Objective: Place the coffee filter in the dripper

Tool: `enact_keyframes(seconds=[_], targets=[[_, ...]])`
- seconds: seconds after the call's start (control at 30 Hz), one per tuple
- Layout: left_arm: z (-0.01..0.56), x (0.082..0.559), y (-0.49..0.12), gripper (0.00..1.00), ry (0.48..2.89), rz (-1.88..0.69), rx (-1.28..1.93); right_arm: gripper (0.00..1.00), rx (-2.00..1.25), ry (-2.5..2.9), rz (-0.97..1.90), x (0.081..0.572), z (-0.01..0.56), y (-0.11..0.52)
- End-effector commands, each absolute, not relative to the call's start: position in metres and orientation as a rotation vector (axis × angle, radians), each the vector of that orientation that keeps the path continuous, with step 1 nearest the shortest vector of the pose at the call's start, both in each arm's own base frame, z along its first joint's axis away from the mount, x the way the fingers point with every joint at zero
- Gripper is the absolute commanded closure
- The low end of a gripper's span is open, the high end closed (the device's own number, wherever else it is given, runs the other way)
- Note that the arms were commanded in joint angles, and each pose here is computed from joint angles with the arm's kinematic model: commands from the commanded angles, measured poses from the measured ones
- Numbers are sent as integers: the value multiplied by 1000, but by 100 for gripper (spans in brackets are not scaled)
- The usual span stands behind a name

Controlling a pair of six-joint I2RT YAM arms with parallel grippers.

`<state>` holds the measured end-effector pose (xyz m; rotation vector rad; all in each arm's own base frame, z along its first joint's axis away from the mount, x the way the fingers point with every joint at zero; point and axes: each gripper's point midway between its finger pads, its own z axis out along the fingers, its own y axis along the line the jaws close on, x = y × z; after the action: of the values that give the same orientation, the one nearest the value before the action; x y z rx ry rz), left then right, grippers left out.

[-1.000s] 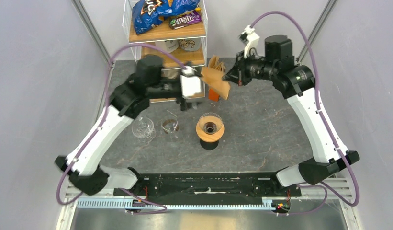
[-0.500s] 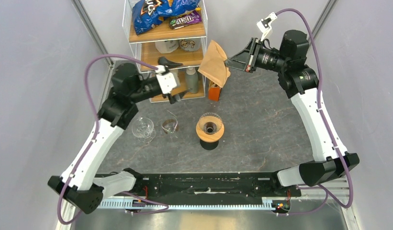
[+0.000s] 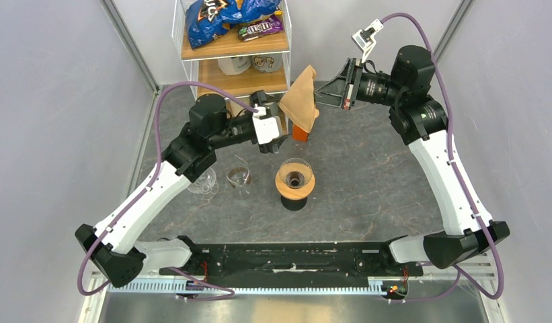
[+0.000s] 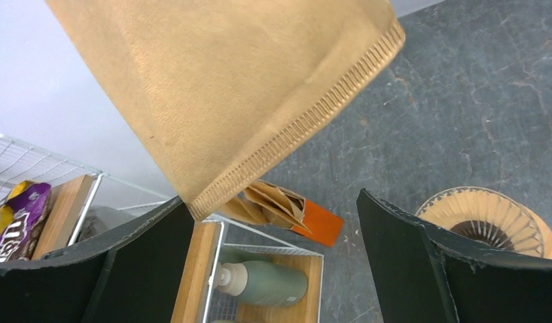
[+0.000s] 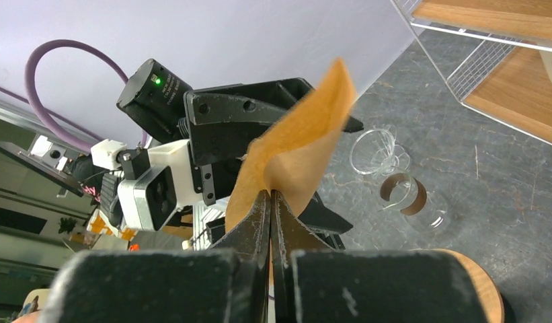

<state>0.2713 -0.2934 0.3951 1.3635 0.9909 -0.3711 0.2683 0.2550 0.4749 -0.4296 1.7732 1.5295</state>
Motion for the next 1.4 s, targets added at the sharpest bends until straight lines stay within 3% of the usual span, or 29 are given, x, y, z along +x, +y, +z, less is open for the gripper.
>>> enact_keyframes(seconds=[0.0,0.17,0.43,0.9,1.07,1.37], targets=[[429,286,-290,4,951,-265,1260,100,-492,1715,1547,254,487,255],[428,303,-270,5,1078,-221,1165,100,-509,1706,1540,251,489,254],[419,267,-281,3,970,-345,1299,100,-497,1734,1567,252,479,257],[428,281,-289,4,1031,-380,1200,100,-546,1710,1618,239,484,262],[439,256,-294,19,920,-442,1247,100,-532,1733,1609,244,476,263],[436,256,-292,40,930,-408,1269,100,-487,1777,1529,252,468,260]])
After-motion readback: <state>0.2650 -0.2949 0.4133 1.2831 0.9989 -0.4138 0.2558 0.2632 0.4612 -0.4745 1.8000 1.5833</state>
